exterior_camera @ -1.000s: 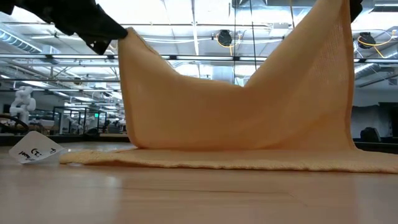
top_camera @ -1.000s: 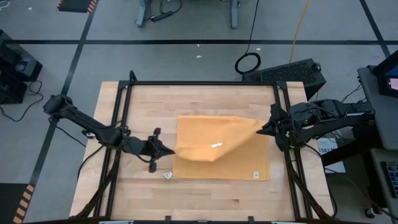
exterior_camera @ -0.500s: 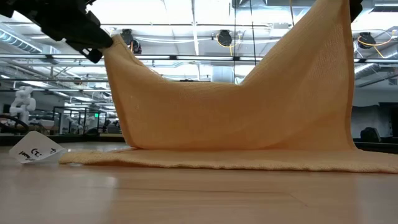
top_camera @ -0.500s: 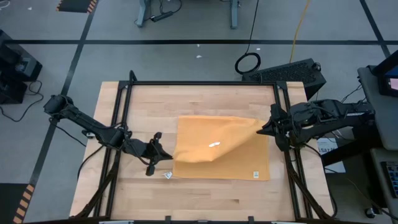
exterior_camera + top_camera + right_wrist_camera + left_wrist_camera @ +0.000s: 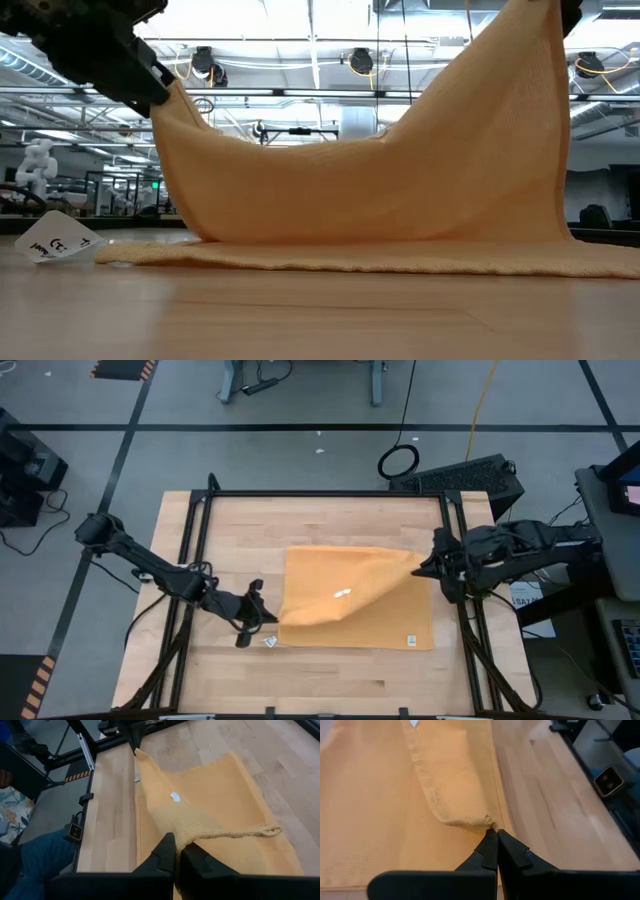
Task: Roll towel
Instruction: Fold the yellow towel in
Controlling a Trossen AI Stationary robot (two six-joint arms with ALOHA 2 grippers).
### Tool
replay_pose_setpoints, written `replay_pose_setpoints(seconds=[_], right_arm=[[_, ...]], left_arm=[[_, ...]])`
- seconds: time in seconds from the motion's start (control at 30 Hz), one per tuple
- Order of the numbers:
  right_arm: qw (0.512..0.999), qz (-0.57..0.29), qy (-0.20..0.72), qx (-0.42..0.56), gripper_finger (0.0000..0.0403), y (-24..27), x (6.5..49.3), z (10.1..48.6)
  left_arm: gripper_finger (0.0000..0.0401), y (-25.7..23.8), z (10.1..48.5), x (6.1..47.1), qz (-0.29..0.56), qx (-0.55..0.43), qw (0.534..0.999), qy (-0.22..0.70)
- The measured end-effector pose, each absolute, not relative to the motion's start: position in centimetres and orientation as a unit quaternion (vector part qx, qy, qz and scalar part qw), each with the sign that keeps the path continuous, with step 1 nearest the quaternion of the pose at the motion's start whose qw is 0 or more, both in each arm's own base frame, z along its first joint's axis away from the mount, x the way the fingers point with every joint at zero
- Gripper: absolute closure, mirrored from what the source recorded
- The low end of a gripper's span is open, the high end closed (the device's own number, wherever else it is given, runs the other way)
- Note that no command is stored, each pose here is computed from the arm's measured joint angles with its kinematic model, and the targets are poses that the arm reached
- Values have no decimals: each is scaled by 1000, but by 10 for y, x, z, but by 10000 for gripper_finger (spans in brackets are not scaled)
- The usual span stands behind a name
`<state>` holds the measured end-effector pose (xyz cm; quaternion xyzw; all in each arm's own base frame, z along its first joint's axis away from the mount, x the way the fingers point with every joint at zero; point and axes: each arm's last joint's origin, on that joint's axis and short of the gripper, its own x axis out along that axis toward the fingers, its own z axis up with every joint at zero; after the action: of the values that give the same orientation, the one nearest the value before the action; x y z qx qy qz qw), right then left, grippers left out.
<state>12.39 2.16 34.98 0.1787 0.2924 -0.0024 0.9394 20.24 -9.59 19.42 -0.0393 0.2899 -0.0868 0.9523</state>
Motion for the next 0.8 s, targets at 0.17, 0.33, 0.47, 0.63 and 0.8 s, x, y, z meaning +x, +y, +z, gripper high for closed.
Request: replay_pose_setpoints(seconds=[0.17, 0.33, 0.47, 0.63, 0.8], right_arm=[[934, -7, 311, 178, 403, 23, 133, 345], [928, -11, 326, 178, 403, 25, 141, 341], [925, -13, 335, 177, 403, 26, 146, 339], [921, -15, 346, 179, 403, 27, 151, 336], [920, -15, 350, 175, 403, 27, 153, 335]], left_arm=[[399, -97, 190, 204, -89, -37, 949, 299], [399, -99, 187, 205, -105, -41, 944, 309], [399, -100, 184, 206, -121, -52, 937, 323], [399, -102, 176, 208, -116, -62, 930, 342], [394, -103, 167, 211, -107, -69, 924, 359]])
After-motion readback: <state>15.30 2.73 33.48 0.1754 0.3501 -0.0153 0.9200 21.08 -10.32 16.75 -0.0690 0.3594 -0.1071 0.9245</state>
